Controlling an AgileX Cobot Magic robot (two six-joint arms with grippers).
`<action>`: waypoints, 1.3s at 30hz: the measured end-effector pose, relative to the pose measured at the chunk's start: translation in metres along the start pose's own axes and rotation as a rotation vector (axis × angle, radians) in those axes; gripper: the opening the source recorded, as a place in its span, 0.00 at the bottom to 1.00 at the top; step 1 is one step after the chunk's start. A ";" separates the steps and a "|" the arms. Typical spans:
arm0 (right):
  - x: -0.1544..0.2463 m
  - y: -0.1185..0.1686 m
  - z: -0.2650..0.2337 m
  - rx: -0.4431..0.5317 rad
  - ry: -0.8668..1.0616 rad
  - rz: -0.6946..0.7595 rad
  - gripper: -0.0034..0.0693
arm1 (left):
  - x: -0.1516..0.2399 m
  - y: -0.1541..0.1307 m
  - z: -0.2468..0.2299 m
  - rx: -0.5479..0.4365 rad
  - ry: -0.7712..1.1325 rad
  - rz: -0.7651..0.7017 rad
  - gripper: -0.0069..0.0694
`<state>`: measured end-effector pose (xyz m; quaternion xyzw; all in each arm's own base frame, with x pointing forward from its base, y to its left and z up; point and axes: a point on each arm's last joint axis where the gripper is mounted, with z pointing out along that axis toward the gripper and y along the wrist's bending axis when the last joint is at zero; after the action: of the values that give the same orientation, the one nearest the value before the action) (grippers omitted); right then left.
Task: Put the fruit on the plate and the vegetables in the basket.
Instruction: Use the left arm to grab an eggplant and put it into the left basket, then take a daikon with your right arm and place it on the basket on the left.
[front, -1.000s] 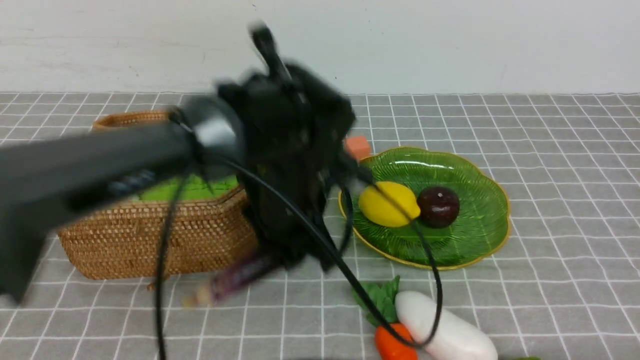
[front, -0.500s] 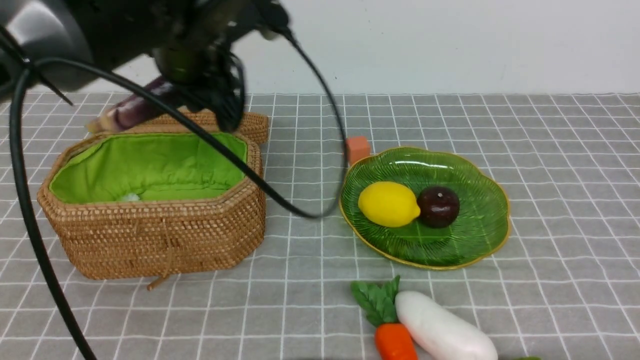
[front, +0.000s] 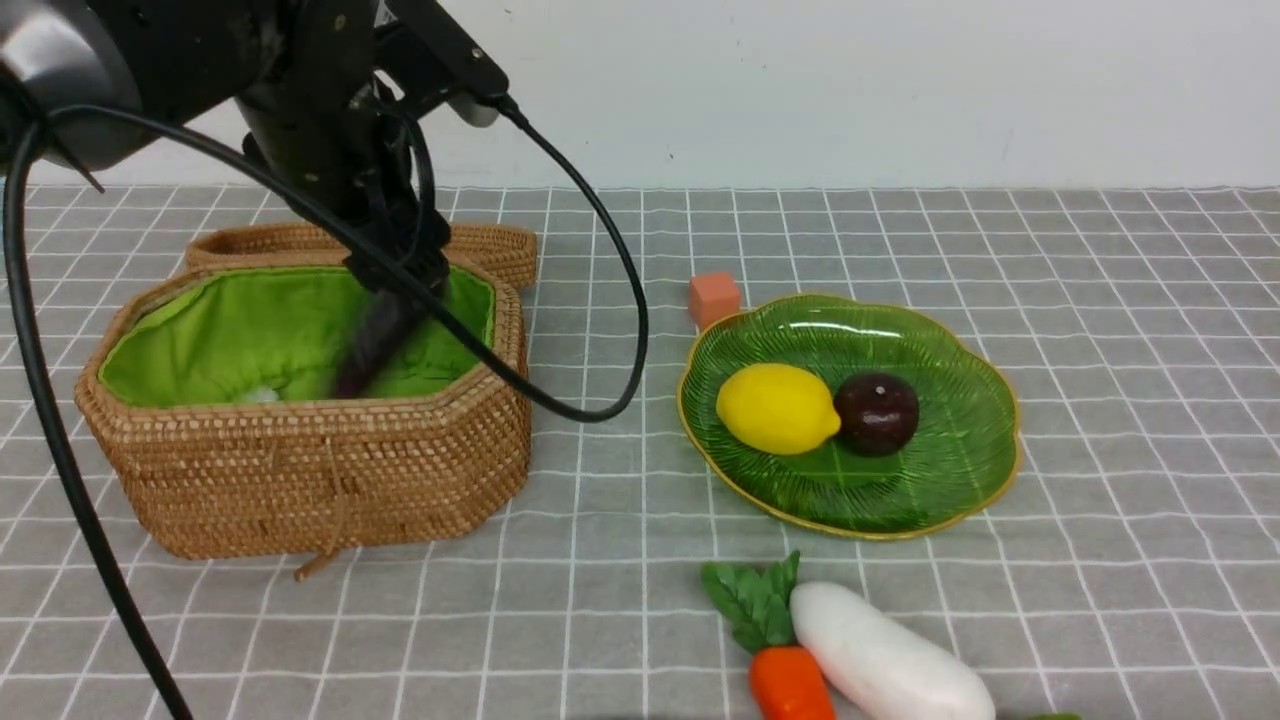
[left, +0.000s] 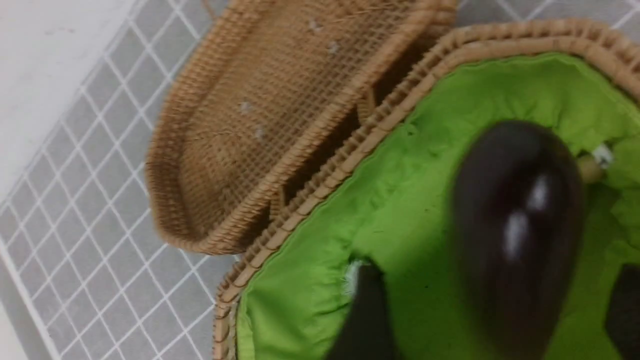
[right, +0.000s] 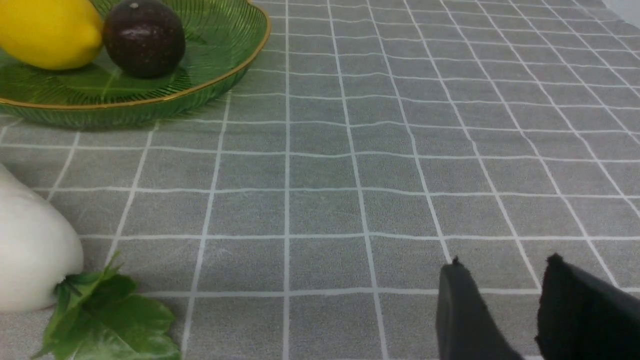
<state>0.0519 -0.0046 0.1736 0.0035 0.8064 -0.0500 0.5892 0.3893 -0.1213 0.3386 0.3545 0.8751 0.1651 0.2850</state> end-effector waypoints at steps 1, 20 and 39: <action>0.000 0.000 0.000 0.000 0.000 0.000 0.38 | 0.001 0.000 0.000 0.003 0.009 0.001 0.94; 0.000 0.000 0.000 0.000 0.000 0.000 0.38 | 0.066 0.015 -0.221 0.165 -0.365 -0.415 0.56; 0.000 0.000 0.000 0.000 0.000 0.000 0.38 | 0.221 -0.116 -0.197 0.558 -0.467 -0.592 0.09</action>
<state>0.0519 -0.0046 0.1736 0.0035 0.8064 -0.0500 0.5892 0.0776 -0.0611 0.3518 0.1807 0.8620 -0.2491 0.4028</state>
